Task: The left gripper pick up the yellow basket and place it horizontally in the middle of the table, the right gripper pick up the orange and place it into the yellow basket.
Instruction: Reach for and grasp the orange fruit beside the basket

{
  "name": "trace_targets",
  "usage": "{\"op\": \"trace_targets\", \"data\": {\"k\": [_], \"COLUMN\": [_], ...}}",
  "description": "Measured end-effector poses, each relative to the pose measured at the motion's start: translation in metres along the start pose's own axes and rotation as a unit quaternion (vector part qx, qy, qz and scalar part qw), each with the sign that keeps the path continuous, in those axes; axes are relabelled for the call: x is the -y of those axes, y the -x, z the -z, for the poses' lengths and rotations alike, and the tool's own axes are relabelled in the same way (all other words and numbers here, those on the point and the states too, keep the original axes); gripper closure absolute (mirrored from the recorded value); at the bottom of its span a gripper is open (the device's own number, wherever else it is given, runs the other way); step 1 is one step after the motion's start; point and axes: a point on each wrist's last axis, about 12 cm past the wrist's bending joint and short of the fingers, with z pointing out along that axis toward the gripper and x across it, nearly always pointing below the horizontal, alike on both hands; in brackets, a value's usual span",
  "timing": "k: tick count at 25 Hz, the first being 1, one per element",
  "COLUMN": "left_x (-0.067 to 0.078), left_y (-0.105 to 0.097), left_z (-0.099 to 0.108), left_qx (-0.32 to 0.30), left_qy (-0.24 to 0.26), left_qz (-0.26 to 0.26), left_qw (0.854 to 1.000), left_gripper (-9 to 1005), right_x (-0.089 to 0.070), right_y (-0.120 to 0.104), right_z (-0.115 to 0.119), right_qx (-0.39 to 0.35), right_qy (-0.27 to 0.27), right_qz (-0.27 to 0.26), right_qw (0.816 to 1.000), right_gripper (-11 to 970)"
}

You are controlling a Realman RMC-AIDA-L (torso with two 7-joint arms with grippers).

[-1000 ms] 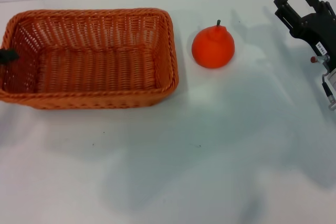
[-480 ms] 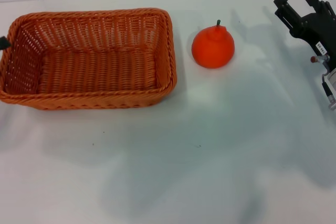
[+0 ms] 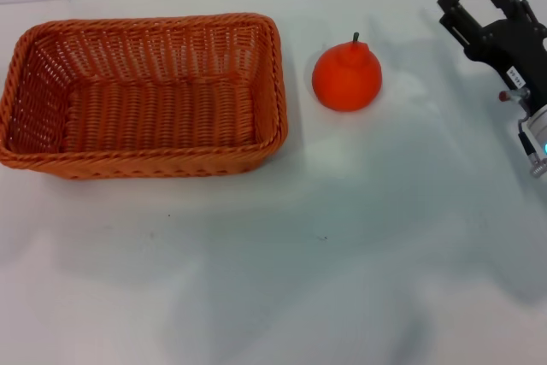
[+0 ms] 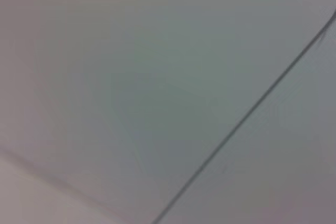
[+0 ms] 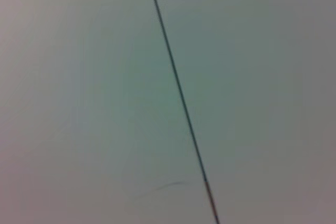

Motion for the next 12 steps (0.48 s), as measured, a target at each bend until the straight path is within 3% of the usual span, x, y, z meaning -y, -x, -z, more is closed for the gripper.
{"op": "trace_targets", "data": {"k": [12], "left_x": [0.01], "left_y": [-0.012], "left_z": [0.004], "left_qx": [0.13], "left_qy": [-0.081], "left_qz": [-0.049], "left_qw": [0.987], "left_gripper": [192], "right_x": [0.024], "right_y": [0.011], "right_z": [-0.017], "right_qx": [0.071], "right_qy": [-0.083], "right_qz": [-0.018], "right_qw": [0.994], "right_gripper": [43]}}
